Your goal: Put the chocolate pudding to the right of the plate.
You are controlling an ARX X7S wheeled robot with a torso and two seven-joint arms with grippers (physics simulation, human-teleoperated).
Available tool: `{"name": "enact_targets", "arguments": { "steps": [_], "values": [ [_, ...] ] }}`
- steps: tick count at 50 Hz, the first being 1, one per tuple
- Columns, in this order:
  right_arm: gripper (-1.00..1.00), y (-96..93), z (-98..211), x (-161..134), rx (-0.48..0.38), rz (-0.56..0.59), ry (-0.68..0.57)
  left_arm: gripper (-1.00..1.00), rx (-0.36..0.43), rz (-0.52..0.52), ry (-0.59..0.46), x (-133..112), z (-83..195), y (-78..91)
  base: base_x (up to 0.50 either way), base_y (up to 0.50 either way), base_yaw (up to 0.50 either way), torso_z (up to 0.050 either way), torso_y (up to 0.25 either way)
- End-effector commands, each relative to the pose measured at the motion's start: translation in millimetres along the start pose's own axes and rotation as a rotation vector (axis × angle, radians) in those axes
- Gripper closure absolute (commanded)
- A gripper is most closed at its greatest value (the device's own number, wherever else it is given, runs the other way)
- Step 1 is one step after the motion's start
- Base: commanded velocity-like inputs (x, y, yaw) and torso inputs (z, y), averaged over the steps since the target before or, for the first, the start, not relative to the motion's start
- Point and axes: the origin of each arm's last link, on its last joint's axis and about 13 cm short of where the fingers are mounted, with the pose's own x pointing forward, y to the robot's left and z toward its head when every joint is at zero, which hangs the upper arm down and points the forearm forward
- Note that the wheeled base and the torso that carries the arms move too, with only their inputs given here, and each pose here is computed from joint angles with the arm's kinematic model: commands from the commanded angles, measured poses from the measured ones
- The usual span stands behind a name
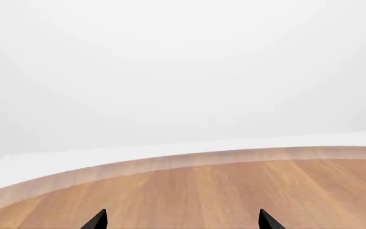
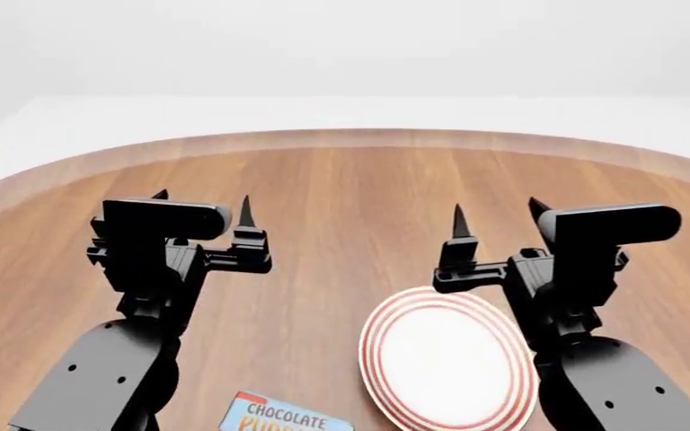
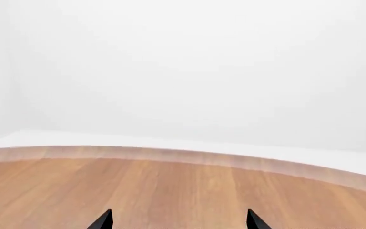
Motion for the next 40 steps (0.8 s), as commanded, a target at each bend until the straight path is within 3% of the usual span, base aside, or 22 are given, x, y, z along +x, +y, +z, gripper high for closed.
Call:
{"name": "enact_targets", "arguments": {
  "steps": [1, 11, 14, 15, 20, 21, 22, 24, 25, 27, 34, 35, 40],
  "values": [
    [-1.00, 1.2, 2.0, -1.4, -0.024, 0.012, 0.020, -1.00, 0.000, -0.001, 0.001, -0.8, -0.8, -0.1, 0.00, 0.00, 0.00, 0.000, 0.000],
    [-1.00, 2.0, 14.3, -5.7, -0.122, 0.024, 0.046, -1.00, 0.002, -0.003, 0.000, -0.4, -0.9, -0.1, 0.00, 0.00, 0.00, 0.000, 0.001],
    [-1.00, 1.3, 18.7, -10.0, -0.104, 0.081, 0.083, -1.00, 0.002, -0.003, 0.001, 0.0, -1.4, 0.2, 0.00, 0.00, 0.00, 0.000, 0.000],
    [-1.00, -0.6, 22.1, -11.3, -0.061, 0.123, 0.107, -1.00, 0.002, -0.004, 0.000, 0.0, -1.4, 0.3, 0.00, 0.00, 0.00, 0.000, 0.000],
    [-1.00, -4.8, 30.8, -20.8, -0.077, 0.278, 0.232, -1.00, 0.001, -0.003, 0.001, 0.1, -1.7, 0.6, 0.00, 0.00, 0.00, 0.000, 0.000],
    [-1.00, -6.9, 32.9, -23.0, -0.099, 0.322, 0.261, -1.00, 0.001, -0.003, 0.000, -0.2, -1.5, 0.4, 0.00, 0.00, 0.00, 0.000, 0.000],
    [-1.00, -9.4, 34.1, -23.3, -0.154, 0.292, 0.275, -1.00, 0.000, -0.003, -0.001, -0.3, -1.3, 0.5, 0.00, 0.00, 0.00, 0.000, 0.000],
    [-1.00, -11.0, 36.2, -25.2, -0.145, 0.343, 0.314, -1.00, -0.001, -0.001, -0.001, 0.0, -1.5, 0.7, 0.00, 0.00, 0.00, 0.000, 0.000],
    [-1.00, -11.9, 37.7, -29.4, -0.217, 0.383, 0.314, -1.00, 0.000, -0.001, -0.001, 0.1, -1.7, 0.7, 0.00, 0.00, 0.00, 0.000, 0.000],
    [-1.00, -14.0, 38.0, -32.4, -0.280, 0.403, 0.333, -1.00, 0.003, -0.003, -0.001, -0.1, -1.1, 0.2, 0.00, 0.00, 0.00, 0.000, 0.000],
    [-1.00, -20.9, 46.2, -30.7, -0.247, 0.461, 0.352, -1.00, 0.002, -0.001, -0.003, 0.2, -0.5, 0.6, 0.00, 0.00, 0.00, 0.000, 0.000],
    [-1.00, -23.0, 47.1, -29.2, -0.211, 0.484, 0.377, -1.00, 0.004, -0.001, -0.002, 0.4, -0.9, 0.8, 0.00, 0.00, 0.00, 0.000, 0.000],
    [-1.00, -24.9, 51.4, -28.8, -0.213, 0.492, 0.384, -1.00, 0.004, 0.000, -0.003, 0.7, -0.8, 1.1, 0.00, 0.00, 0.00, 0.000, 0.000]
  ]
}}
